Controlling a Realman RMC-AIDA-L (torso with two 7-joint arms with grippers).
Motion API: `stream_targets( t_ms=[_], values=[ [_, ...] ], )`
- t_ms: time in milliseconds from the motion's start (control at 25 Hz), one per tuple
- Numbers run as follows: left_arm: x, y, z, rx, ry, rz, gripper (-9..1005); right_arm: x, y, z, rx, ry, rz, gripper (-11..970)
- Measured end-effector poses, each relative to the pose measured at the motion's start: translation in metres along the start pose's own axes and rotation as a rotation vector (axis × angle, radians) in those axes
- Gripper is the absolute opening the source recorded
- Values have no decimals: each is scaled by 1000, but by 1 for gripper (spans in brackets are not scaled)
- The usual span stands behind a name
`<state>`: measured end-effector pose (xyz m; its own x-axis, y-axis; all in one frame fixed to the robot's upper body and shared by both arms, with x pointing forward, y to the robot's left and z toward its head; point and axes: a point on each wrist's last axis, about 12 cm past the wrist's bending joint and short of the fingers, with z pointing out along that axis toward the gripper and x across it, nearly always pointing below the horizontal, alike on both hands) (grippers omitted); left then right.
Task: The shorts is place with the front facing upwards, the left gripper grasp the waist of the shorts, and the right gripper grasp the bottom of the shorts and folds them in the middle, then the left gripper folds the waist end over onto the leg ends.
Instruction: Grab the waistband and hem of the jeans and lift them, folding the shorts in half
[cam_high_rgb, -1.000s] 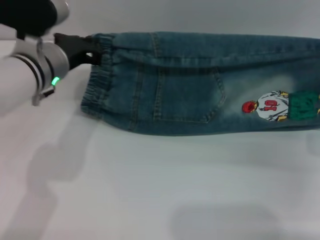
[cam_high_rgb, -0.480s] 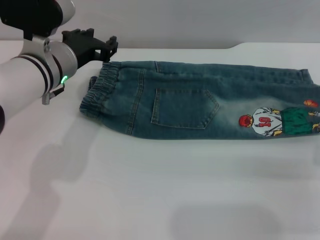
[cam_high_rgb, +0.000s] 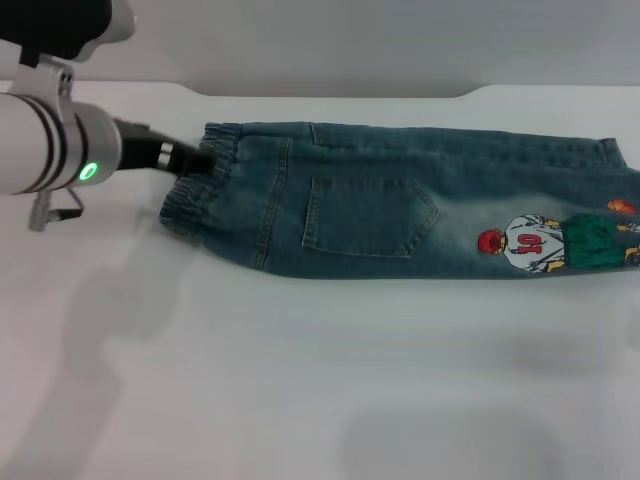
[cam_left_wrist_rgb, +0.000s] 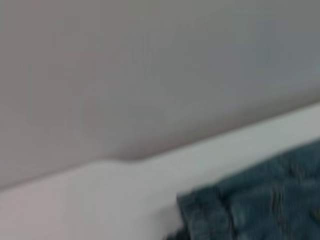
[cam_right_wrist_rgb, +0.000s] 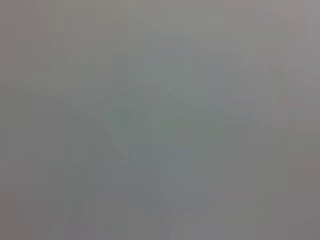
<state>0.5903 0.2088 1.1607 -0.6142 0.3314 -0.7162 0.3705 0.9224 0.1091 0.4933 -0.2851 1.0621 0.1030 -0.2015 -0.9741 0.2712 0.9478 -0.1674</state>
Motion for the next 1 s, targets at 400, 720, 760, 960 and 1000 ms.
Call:
stream_targets(
  t_ms=[400, 720, 760, 960, 1000],
  values=[
    [7, -3, 5, 32, 182, 37, 848, 8, 42, 2, -194, 23, 94, 352],
    [8, -12, 24, 83, 211, 44, 848, 9, 58, -8, -277, 37, 126, 116],
    [7, -12, 24, 82, 202, 45, 848, 9, 59, -9, -284, 37, 126, 96],
    [4, -11, 25, 79, 183, 57, 848, 10, 64, -13, -312, 42, 136, -2],
    [3, -11, 25, 75, 181, 65, 848, 9, 65, -13, -316, 44, 140, -2]
  ],
)
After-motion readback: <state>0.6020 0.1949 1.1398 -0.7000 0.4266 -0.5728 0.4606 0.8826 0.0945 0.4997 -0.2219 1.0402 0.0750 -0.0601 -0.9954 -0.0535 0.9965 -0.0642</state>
